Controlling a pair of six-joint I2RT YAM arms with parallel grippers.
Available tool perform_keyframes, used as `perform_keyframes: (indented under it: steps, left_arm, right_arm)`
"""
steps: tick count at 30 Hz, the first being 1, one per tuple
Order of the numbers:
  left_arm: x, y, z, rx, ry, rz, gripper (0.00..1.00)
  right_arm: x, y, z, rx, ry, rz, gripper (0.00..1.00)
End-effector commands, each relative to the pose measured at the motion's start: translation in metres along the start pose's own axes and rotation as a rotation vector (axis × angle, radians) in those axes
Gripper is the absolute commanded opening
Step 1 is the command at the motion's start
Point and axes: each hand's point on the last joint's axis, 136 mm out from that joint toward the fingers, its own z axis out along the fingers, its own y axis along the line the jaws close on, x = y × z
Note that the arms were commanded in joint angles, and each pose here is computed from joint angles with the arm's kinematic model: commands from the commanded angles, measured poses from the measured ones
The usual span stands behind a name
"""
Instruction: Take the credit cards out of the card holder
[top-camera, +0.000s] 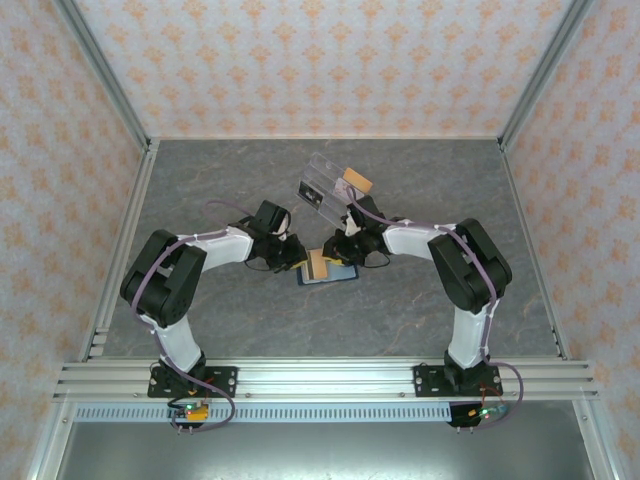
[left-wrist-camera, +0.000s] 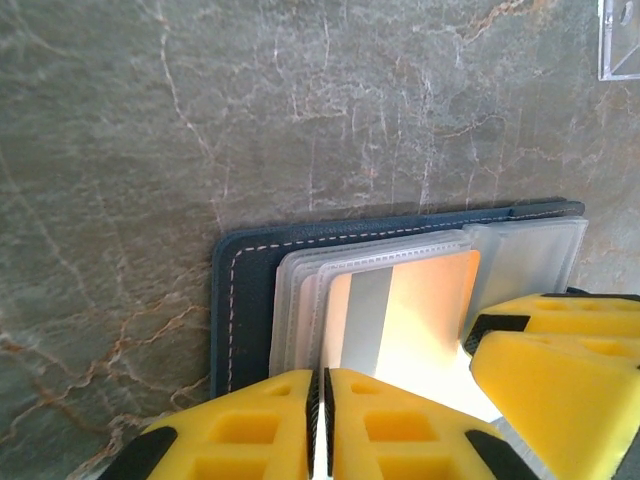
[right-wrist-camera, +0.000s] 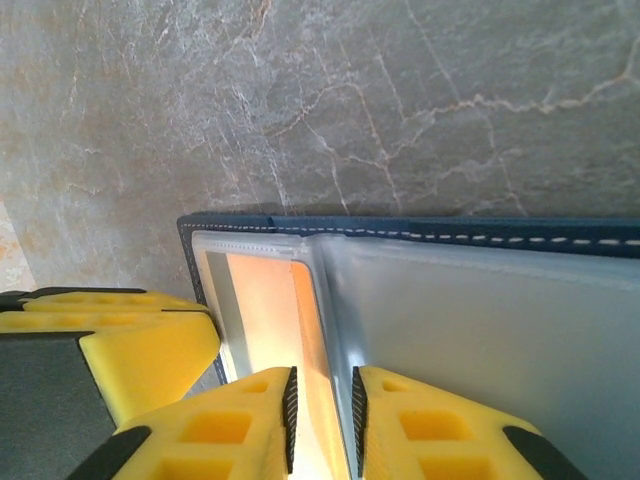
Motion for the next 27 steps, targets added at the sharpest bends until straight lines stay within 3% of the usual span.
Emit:
perform_keyframes:
  steps: [1,10,23,27]
  left_arm:
    - [0.006,0.006,0.005,-0.028,0.041,-0.001,0.12]
    - [0.010,0.009,0.010,-0.022,0.059,-0.007,0.03]
    - [0.017,-0.008,0.017,0.046,0.105,0.029,0.04]
    - [0.017,-0.003,0.018,0.022,0.104,0.024,0.04]
  right_arm:
    - [0.000,-0.002,0.003,0.008,0.023,-0.002,0.23]
    - [0.005,-0.005,0.011,-0.005,0.061,0.001,0.16]
    - [0.012,0.002,0.020,-0.076,0.137,-0.030,0.18]
    - [0.011,0.001,0.018,-0.060,0.129,-0.042,0.11]
